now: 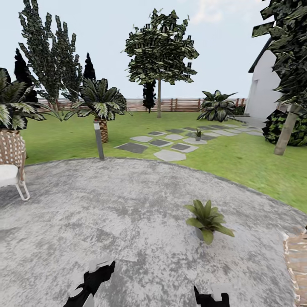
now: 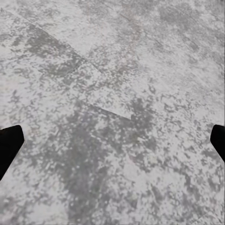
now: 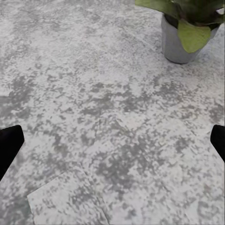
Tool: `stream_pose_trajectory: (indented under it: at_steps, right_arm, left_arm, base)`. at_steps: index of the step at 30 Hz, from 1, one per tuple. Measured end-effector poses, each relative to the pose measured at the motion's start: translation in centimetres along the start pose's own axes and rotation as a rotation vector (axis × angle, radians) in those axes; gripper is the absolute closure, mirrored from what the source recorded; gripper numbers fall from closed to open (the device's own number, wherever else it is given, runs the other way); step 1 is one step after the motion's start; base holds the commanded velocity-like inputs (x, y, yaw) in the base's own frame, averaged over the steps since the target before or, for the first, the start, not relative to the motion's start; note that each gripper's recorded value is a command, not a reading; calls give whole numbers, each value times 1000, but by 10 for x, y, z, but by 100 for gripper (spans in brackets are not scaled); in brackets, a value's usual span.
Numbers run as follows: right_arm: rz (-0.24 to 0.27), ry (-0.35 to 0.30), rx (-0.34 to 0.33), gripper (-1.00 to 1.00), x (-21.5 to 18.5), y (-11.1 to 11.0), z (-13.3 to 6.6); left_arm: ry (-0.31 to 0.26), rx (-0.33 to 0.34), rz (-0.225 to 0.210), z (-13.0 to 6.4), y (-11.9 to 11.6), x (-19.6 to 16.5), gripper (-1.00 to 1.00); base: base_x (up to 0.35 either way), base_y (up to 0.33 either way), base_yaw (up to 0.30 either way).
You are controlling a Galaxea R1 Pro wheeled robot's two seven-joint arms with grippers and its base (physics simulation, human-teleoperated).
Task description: Pick up the pesticide atomizer in the garden and spray insectifuge to fully cover both potted plants in the garden.
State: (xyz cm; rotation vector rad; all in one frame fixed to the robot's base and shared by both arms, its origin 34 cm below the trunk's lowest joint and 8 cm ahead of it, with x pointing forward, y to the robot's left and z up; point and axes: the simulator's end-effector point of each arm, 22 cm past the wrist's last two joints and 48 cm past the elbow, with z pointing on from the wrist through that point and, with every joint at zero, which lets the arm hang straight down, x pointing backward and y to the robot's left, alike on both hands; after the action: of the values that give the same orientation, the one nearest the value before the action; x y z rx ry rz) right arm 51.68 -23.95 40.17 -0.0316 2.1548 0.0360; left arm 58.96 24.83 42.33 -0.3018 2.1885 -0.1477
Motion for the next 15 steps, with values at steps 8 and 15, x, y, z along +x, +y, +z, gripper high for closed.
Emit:
stream_pose_trajectory:
  at_steps: [8,15]
  right_arm:
    - [0,0,0,-100,0,0,0]
    - [0,1,0,-100,1,0,0]
  left_arm:
    - [0,0,0,0,0,0,-100]
    - [0,0,0,0,0,0,-100]
  base:
    - [331,0,127]
    - [331,0,81]
